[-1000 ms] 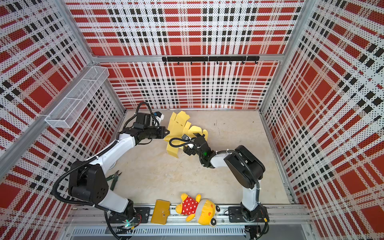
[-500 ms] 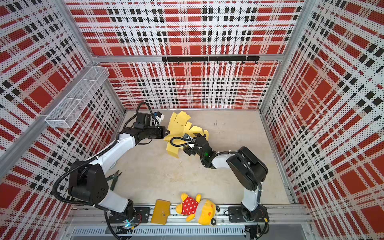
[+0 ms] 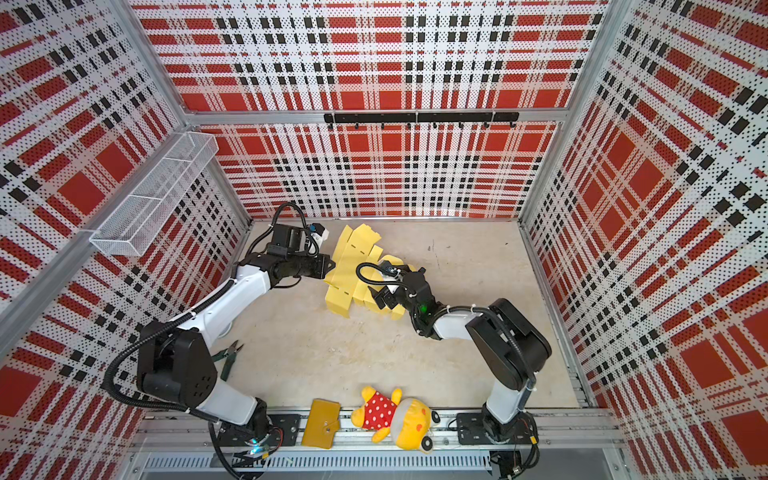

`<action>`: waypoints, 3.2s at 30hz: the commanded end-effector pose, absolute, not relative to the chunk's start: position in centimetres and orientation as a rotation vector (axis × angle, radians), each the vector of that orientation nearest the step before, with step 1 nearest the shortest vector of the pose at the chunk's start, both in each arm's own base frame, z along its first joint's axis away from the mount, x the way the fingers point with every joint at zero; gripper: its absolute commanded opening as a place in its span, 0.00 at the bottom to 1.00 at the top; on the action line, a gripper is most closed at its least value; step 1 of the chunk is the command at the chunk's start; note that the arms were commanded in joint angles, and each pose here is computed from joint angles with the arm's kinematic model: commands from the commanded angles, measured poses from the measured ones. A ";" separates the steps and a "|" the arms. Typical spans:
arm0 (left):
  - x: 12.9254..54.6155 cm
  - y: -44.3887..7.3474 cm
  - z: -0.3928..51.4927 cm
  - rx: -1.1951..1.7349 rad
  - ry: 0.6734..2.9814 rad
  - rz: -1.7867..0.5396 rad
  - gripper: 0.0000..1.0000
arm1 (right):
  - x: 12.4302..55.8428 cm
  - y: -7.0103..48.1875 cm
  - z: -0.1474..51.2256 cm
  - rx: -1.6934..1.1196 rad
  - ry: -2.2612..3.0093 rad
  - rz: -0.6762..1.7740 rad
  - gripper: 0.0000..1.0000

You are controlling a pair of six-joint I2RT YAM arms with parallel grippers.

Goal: Fold the paper box

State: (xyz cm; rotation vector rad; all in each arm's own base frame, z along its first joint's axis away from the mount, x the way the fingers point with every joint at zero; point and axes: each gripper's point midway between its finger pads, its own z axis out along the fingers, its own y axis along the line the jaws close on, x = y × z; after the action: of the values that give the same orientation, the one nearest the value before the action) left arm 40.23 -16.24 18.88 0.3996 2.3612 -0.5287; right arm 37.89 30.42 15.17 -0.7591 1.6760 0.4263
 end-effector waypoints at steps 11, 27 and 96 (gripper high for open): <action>41.3 -17.8 19.7 0.890 2.237 -0.101 0.00 | 38.2 28.5 22.1 -0.371 1.856 0.757 0.95; 46.3 -24.6 21.0 1.427 1.568 0.368 0.00 | 39.1 21.4 20.7 0.522 2.211 1.135 0.80; 43.1 -30.1 13.6 1.651 1.415 0.315 0.37 | 47.3 26.0 14.7 0.870 2.186 1.346 0.10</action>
State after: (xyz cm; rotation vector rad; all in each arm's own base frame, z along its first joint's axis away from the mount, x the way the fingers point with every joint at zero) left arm 44.33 -29.67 13.82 1.5874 1.4188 0.3643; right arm 46.41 25.70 14.11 0.9053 2.2161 1.3442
